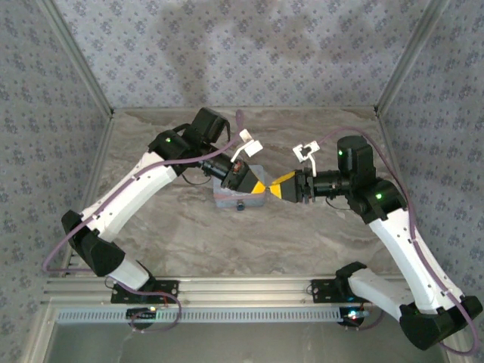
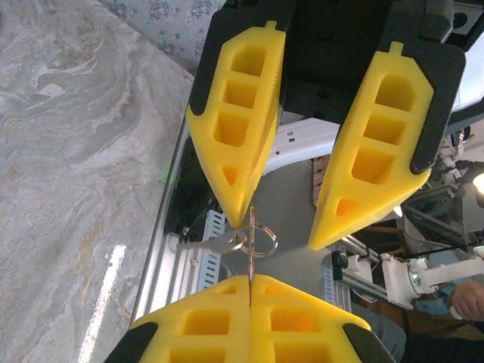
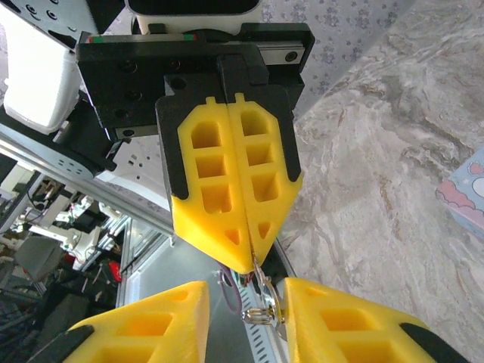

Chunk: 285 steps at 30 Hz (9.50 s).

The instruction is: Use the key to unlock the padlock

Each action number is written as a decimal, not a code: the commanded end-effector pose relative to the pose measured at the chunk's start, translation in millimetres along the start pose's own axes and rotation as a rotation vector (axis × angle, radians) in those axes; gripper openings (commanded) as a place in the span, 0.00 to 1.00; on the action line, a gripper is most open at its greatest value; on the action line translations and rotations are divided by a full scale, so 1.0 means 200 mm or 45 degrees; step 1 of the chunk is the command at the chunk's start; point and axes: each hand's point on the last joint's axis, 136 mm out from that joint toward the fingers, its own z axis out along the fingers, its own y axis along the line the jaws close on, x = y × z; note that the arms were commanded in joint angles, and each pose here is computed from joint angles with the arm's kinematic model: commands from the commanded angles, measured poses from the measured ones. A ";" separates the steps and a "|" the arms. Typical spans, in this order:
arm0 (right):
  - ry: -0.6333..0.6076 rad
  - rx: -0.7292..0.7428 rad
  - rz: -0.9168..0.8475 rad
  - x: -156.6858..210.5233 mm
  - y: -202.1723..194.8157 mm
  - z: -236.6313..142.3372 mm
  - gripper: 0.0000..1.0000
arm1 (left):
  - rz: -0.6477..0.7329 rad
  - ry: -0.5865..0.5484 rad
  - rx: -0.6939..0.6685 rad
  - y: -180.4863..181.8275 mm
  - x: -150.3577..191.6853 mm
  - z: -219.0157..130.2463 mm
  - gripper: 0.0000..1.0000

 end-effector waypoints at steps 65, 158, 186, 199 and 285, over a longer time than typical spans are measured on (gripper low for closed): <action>0.076 0.968 0.039 -0.20 -1.33 0.30 0.00 | -0.183 -0.805 -1.051 1.06 0.44 0.02 0.98; 0.356 1.189 0.085 0.02 -1.92 0.54 0.00 | -0.082 -0.651 -1.083 1.47 0.56 0.26 0.88; 0.361 1.177 0.100 0.08 -1.93 0.55 0.00 | 0.069 -0.694 -0.786 1.42 0.38 0.51 0.76; 0.360 1.183 0.110 0.10 -1.93 0.54 0.00 | -0.092 -0.833 -0.597 1.42 0.33 0.43 0.75; 0.326 1.190 0.125 0.11 -1.92 0.49 0.00 | -0.453 -0.980 -0.579 1.61 0.51 0.38 0.25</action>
